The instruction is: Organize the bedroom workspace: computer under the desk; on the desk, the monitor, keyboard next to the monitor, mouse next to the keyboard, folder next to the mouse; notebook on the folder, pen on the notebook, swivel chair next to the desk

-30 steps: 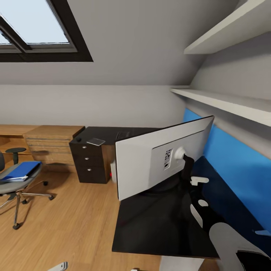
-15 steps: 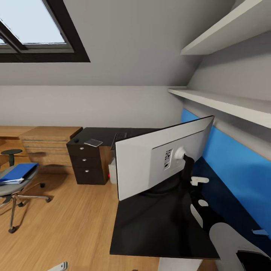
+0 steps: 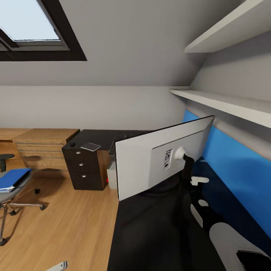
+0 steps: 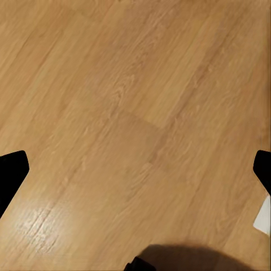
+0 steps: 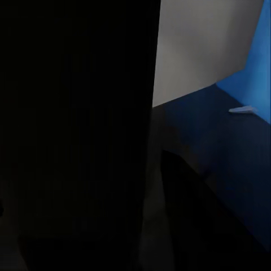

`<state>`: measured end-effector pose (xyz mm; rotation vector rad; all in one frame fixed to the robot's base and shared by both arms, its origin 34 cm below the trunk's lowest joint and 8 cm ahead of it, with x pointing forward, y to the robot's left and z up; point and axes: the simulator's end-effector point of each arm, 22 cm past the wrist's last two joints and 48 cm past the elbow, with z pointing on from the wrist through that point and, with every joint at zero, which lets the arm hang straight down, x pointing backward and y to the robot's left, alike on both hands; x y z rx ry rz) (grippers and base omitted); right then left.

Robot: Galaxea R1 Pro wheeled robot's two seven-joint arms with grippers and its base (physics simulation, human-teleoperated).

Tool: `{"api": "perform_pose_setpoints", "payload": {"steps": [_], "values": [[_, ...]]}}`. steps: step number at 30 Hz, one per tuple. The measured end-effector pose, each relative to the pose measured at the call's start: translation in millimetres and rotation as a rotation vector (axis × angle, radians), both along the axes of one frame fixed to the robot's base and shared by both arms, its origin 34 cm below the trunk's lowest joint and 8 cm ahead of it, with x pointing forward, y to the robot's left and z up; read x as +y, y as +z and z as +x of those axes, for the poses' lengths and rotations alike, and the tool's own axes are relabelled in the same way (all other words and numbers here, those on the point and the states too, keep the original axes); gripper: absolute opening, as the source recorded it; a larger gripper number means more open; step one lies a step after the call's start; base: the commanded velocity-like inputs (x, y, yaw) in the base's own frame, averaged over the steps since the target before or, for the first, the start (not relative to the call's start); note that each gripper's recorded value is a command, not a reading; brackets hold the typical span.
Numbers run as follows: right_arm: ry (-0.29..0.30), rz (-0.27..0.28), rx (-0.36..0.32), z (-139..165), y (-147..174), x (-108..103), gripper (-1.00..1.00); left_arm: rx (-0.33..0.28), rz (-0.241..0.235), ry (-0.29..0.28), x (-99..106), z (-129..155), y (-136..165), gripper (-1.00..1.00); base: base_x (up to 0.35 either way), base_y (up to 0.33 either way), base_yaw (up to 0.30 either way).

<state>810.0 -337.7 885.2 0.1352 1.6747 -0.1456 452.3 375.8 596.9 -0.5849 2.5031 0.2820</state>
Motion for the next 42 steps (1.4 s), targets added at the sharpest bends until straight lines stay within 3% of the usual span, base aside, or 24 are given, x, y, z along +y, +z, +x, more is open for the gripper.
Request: {"api": "perform_pose_setpoints", "payload": {"steps": [7, 19, 42], "values": [[0.0, 0.0, 0.0, 0.1, -0.1, 0.0, -1.0, -0.001, 0.0, 0.001, 0.1, 0.1, 0.0, 1.0, 0.281, 0.0, 0.0], [0.0, 0.0, 0.001, 0.0, -0.8, 0.2, -1.0, -0.002, -0.002, 0.003, 0.1, 0.4, 0.0, 1.0, 0.077, -0.01, 0.0], [0.003, 0.001, -0.005, 0.6, 3.0, 1.6, -1.0, -0.007, -0.002, 0.004, 0.4, 1.8, 1.4, 1.0, 0.005, -0.001, -0.038]]}}
